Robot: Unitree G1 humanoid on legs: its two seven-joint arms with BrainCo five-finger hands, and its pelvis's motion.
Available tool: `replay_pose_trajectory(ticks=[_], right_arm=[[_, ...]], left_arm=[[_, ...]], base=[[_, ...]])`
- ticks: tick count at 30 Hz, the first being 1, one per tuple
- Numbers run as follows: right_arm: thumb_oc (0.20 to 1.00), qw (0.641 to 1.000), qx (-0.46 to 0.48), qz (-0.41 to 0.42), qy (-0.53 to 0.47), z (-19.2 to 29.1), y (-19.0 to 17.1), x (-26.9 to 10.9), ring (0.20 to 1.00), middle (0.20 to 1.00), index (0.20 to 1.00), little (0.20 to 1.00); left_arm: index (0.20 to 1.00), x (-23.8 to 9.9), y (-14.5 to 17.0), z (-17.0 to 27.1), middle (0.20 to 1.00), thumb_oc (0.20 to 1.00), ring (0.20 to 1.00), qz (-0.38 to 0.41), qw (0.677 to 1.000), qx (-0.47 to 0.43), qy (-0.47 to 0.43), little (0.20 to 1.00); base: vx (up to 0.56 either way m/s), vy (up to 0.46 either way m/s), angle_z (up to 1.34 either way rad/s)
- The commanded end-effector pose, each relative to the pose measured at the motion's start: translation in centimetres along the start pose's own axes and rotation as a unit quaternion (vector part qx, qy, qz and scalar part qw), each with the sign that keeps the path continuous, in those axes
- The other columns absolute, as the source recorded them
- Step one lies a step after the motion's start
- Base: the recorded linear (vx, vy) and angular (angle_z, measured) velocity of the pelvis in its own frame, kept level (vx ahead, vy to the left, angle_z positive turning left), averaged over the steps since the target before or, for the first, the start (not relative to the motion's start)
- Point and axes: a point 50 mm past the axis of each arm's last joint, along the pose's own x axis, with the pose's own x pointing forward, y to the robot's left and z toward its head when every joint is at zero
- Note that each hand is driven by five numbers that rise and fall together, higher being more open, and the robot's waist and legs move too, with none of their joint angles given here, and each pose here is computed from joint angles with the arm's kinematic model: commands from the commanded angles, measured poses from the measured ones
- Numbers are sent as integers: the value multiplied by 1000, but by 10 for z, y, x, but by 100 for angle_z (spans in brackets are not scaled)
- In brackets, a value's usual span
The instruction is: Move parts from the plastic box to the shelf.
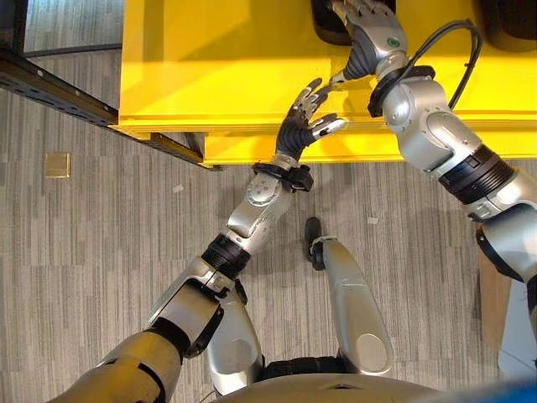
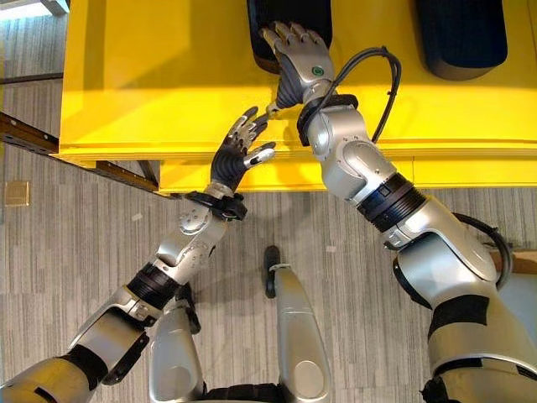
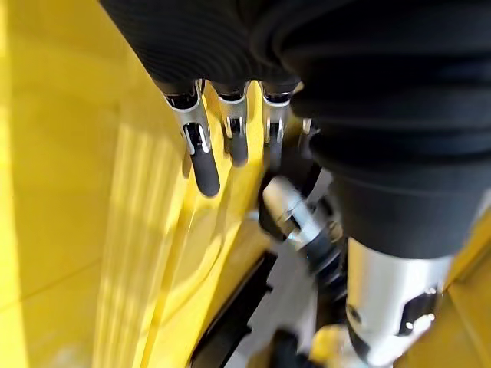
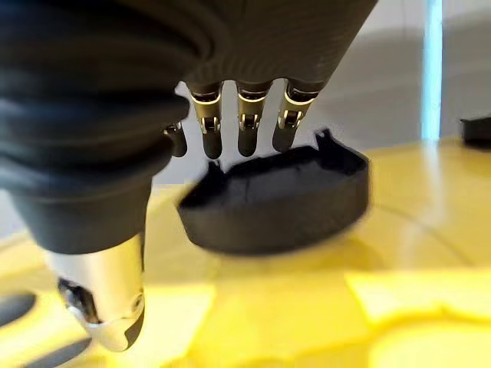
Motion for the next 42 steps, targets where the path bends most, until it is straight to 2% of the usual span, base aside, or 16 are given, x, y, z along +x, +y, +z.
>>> replay_pose_trajectory(ticks=[1,9,16,20,24,34,42], right_arm=[[1000,1000,6,-23,4,-1,-10,0,1000,1000,1000,1000],[1000,1000,10,-17,7,-2,-10,3,1000,1000,1000,1000],[1000,1000,3,-2,6,2,-7,6,1000,1000,1000,1000],[1000,1000,2,8,7,3,-4,8,1000,1000,1000,1000],[1000,1000,11,17,10,3,0,8,1000,1000,1000,1000],[1000,998,22,62,8,5,9,6,1000,1000,1000,1000],[1000,997,5,74,27,-4,14,6,1000,1000,1000,1000]], left_arm=[[1000,-4,-13,17,1000,1000,1000,-29,997,-37,-59,1000],[1000,-4,-15,17,1000,1000,1000,-35,997,-36,-65,1000],[1000,-1,-36,23,1000,1000,1000,-117,986,-83,-79,1000],[1000,2,-40,43,1000,1000,1000,-104,983,-91,-123,1000],[1000,7,-41,52,1000,1000,1000,-95,984,-80,-126,1000],[1000,8,-41,42,1000,1000,1000,-88,988,-77,-105,1000],[1000,6,-34,49,1000,1000,1000,-66,986,-59,-139,1000]], base=[[-41,72,1],[-13,55,-2],[6,37,-4],[4,9,0],[4,-9,0],[5,-8,0],[7,-8,0]])
